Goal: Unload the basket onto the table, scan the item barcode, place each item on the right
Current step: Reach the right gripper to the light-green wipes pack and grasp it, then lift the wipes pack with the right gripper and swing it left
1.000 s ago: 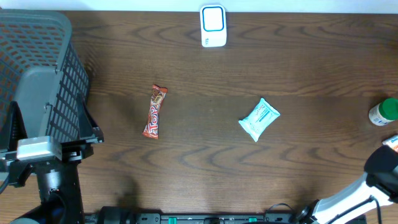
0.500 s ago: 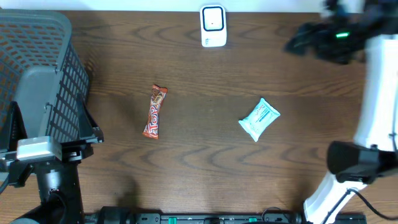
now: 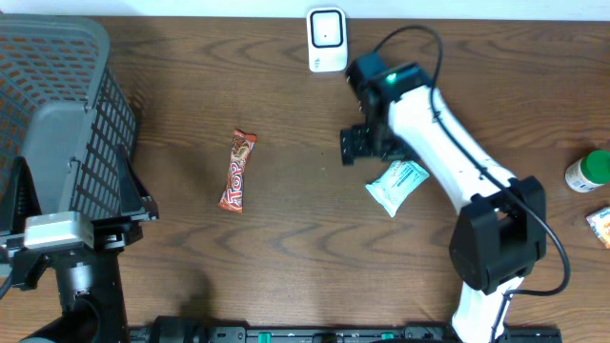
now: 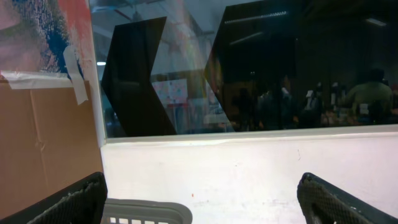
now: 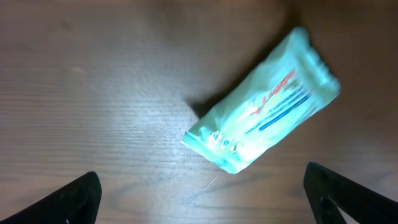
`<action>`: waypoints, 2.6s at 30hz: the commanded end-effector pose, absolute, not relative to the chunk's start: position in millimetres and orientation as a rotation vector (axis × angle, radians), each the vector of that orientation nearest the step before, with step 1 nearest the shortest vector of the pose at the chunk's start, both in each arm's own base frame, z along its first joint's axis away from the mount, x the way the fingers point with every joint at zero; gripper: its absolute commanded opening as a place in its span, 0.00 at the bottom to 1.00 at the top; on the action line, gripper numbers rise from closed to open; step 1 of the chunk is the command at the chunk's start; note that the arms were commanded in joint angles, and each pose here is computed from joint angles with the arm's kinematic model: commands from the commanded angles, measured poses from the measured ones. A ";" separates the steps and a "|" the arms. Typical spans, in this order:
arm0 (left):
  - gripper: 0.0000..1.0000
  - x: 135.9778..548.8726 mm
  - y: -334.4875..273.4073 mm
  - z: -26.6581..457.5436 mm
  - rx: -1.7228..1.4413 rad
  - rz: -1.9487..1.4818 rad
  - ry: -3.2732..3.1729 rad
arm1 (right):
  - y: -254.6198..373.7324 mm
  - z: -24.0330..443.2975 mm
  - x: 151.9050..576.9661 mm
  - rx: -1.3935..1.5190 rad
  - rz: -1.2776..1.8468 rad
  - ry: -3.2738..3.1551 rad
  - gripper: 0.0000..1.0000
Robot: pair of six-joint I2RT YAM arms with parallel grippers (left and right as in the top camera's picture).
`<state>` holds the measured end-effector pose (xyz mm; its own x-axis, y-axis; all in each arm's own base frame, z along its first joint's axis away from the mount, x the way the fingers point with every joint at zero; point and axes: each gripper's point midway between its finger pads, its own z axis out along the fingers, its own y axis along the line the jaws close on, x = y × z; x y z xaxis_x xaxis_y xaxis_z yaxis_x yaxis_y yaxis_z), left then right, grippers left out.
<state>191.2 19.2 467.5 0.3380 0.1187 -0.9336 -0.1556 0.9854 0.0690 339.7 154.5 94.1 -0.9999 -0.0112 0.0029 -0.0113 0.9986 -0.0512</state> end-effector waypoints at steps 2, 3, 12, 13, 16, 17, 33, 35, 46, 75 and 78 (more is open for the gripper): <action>0.98 187.9 19.2 468.3 -0.037 0.173 1.200 | 136.3 76.9 329.5 -0.229 0.318 -3.146 0.99; 0.98 187.9 19.3 468.3 -0.037 0.173 1.200 | 131.8 74.0 326.9 -0.267 0.374 -3.144 0.99; 0.98 187.9 19.2 468.4 -0.037 0.173 1.200 | 138.2 63.7 339.8 -0.375 0.371 -3.215 0.99; 0.98 187.8 19.2 468.4 -0.037 0.173 1.200 | 139.3 62.6 341.8 -0.378 0.365 -3.222 0.99; 0.98 187.8 19.2 468.4 -0.037 0.173 1.200 | 140.5 53.8 343.7 -0.400 0.371 -3.212 0.99; 0.98 187.8 19.2 468.4 -0.037 0.173 1.200 | 140.2 50.3 343.3 -0.407 0.379 -3.203 0.98; 0.98 187.8 19.3 468.3 -0.037 0.173 1.200 | 143.7 -2.2 323.8 -0.372 0.467 -3.051 0.36; 0.98 187.8 19.3 468.3 -0.037 0.174 1.200 | 142.9 -1.9 322.4 -0.370 0.473 -3.045 0.24; 0.98 187.9 19.3 468.2 -0.037 0.173 1.201 | 144.4 18.1 311.4 -0.301 0.456 -2.984 0.01; 0.98 187.9 19.2 467.7 -0.037 0.173 1.203 | 171.8 63.9 294.1 0.068 0.755 -3.056 0.82; 0.98 187.4 19.3 468.0 -0.037 0.174 1.201 | 174.9 61.5 291.4 0.109 0.842 -3.063 0.81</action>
